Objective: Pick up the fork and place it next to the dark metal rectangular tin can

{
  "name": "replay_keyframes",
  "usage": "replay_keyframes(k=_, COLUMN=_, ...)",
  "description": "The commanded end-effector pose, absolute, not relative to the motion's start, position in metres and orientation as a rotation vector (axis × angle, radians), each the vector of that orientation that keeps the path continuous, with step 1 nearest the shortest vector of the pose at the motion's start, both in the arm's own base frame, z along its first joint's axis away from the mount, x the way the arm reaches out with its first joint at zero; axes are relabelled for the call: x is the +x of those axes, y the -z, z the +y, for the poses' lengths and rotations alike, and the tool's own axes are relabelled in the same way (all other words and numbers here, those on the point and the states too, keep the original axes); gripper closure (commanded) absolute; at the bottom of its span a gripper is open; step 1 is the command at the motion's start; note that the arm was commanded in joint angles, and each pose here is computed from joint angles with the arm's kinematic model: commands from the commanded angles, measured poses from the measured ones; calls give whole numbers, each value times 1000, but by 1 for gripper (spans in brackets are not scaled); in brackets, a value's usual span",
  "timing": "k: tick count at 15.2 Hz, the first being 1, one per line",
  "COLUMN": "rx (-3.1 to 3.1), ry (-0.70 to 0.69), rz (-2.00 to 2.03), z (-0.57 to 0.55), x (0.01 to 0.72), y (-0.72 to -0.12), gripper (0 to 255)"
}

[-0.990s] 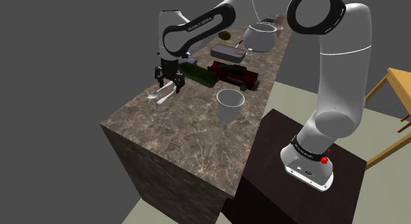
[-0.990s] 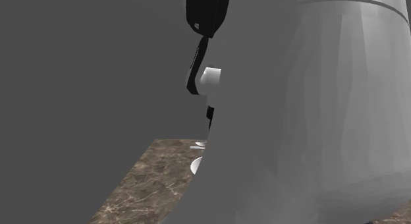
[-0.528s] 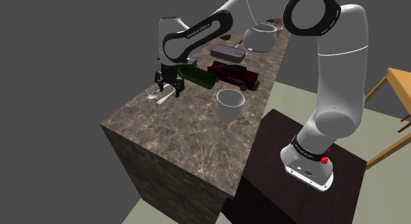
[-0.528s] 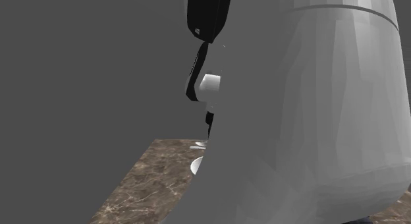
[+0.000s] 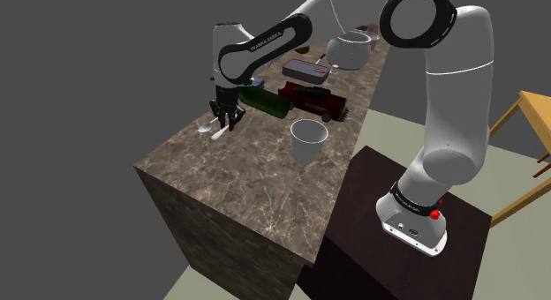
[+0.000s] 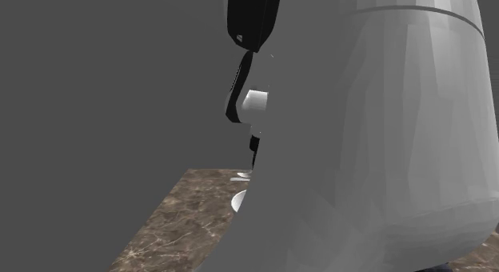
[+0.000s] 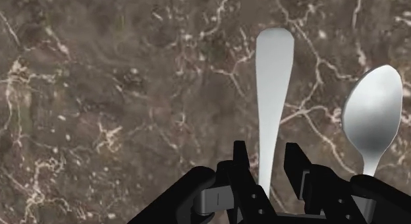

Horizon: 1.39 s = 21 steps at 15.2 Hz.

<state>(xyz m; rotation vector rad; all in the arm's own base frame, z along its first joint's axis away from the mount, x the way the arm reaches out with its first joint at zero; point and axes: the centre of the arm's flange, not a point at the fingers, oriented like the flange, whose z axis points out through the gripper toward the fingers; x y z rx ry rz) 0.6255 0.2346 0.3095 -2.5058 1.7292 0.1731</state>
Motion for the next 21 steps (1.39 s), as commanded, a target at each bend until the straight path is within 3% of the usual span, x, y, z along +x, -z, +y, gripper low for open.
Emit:
replay_keyframes(k=1, rx=-2506, ry=-173, rz=1729, z=235, x=626, y=-310, gripper=255)
replay_keyframes(k=6, rx=-2506, ry=-173, rz=1729, z=235, x=626, y=-310, gripper=255)
replay_keyframes(k=21, rx=-2506, ry=-173, rz=1729, z=235, x=626, y=-389, gripper=255)
